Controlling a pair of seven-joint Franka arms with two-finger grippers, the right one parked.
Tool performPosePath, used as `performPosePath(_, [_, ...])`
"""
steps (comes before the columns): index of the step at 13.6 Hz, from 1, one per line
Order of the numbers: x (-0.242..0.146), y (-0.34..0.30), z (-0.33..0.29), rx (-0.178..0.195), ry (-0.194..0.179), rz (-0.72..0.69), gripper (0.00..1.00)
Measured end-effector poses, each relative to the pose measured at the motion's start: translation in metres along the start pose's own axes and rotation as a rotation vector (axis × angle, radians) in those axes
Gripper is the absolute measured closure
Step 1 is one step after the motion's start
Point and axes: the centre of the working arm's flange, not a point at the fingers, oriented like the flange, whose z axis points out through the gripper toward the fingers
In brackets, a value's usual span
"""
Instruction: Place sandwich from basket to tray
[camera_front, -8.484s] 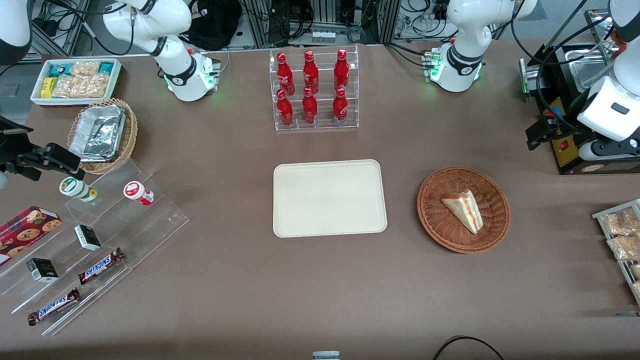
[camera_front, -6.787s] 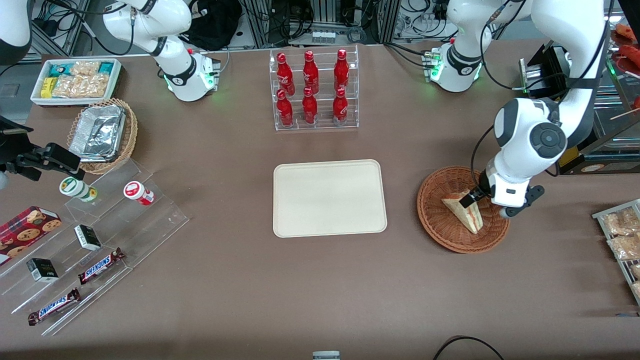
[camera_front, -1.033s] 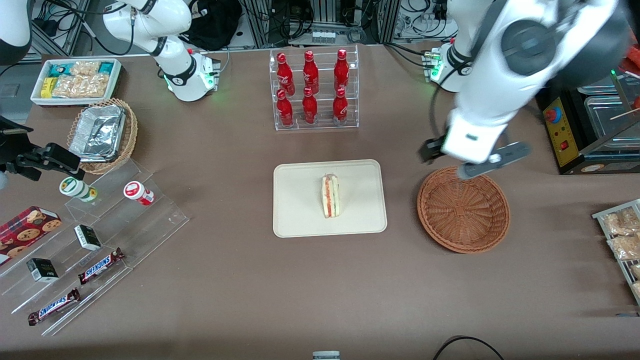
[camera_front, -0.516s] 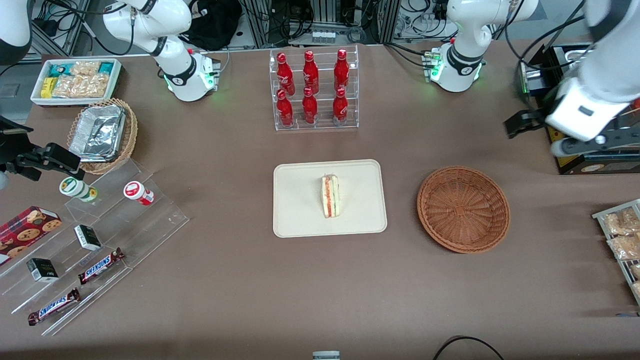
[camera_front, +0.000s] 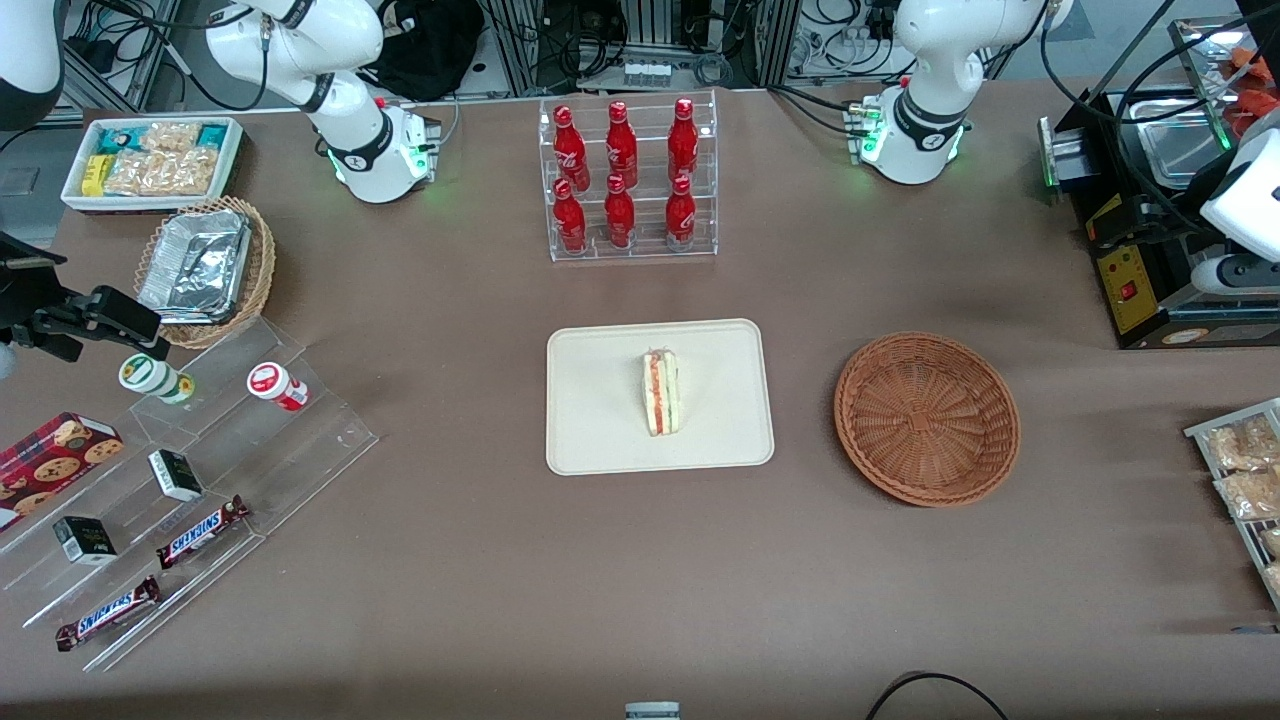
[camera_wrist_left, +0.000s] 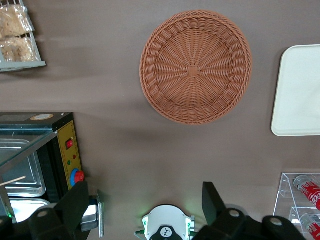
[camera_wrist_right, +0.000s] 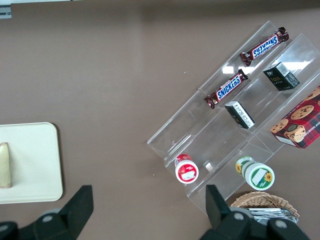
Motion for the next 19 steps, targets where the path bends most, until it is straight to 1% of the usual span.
performPosePath(3, [0.002, 0.023, -0.006, 0.005, 0.018, 0.044, 0.00])
performPosePath(9, [0.006, 0.030, -0.013, 0.006, 0.066, 0.053, 0.00])
performPosePath(12, [0.012, 0.037, -0.014, 0.002, 0.096, 0.013, 0.00])
performPosePath(15, [0.017, 0.040, -0.012, -0.002, 0.104, -0.014, 0.00])
performPosePath(17, [0.017, 0.036, -0.015, -0.015, 0.109, -0.023, 0.00])
performPosePath(19, [0.016, 0.025, -0.020, -0.039, 0.116, -0.046, 0.00])
